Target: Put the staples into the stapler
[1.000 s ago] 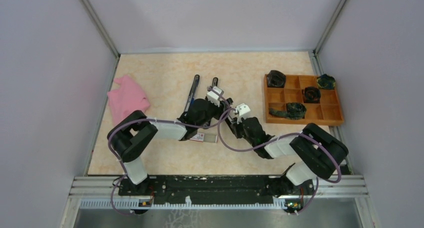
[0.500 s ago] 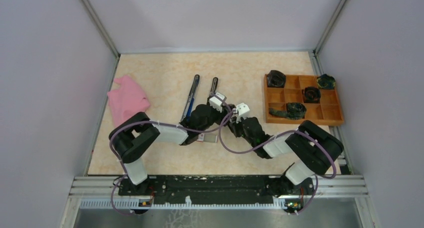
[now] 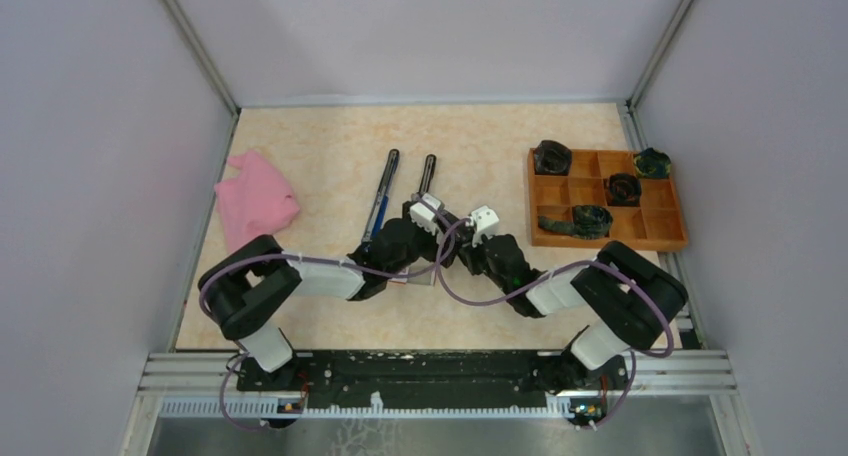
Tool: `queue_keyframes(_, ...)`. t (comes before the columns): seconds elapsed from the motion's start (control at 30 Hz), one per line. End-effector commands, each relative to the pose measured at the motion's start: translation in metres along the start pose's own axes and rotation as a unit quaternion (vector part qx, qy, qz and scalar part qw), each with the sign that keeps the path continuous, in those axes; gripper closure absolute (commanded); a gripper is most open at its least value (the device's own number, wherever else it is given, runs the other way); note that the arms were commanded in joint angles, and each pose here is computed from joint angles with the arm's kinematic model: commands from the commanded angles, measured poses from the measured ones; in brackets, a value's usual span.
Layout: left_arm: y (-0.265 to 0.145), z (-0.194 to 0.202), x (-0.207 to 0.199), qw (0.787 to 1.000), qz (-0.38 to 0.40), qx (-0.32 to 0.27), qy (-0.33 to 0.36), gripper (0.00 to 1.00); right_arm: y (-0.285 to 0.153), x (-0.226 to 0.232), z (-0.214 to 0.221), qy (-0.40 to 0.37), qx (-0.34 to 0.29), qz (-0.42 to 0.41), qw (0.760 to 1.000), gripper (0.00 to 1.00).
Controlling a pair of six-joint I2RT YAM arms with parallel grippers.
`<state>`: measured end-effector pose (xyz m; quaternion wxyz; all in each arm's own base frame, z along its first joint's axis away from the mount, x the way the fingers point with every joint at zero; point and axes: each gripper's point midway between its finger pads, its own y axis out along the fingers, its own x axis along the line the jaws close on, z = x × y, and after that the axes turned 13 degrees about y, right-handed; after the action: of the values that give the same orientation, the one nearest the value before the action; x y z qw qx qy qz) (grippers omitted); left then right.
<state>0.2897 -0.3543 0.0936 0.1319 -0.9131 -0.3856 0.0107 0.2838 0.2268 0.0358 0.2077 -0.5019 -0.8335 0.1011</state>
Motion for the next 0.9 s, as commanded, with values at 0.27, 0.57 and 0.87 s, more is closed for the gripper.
queue_keyframes(0.27,-0.035,-0.032,0.010,0.993,-0.043,-0.014,-0.113,0.00,-0.012,0.018,-0.020,0.021,-0.007,-0.025,0.999,0.75)
queue_keyframes(0.57,-0.071,-0.015,0.034,0.976,-0.080,0.027,-0.199,0.00,-0.037,0.014,-0.029,0.023,0.013,-0.013,1.000,0.50)
queue_keyframes(0.87,-0.096,-0.002,0.053,0.954,-0.080,0.063,-0.283,0.00,-0.043,0.020,-0.059,0.003,0.058,0.000,0.998,0.42)
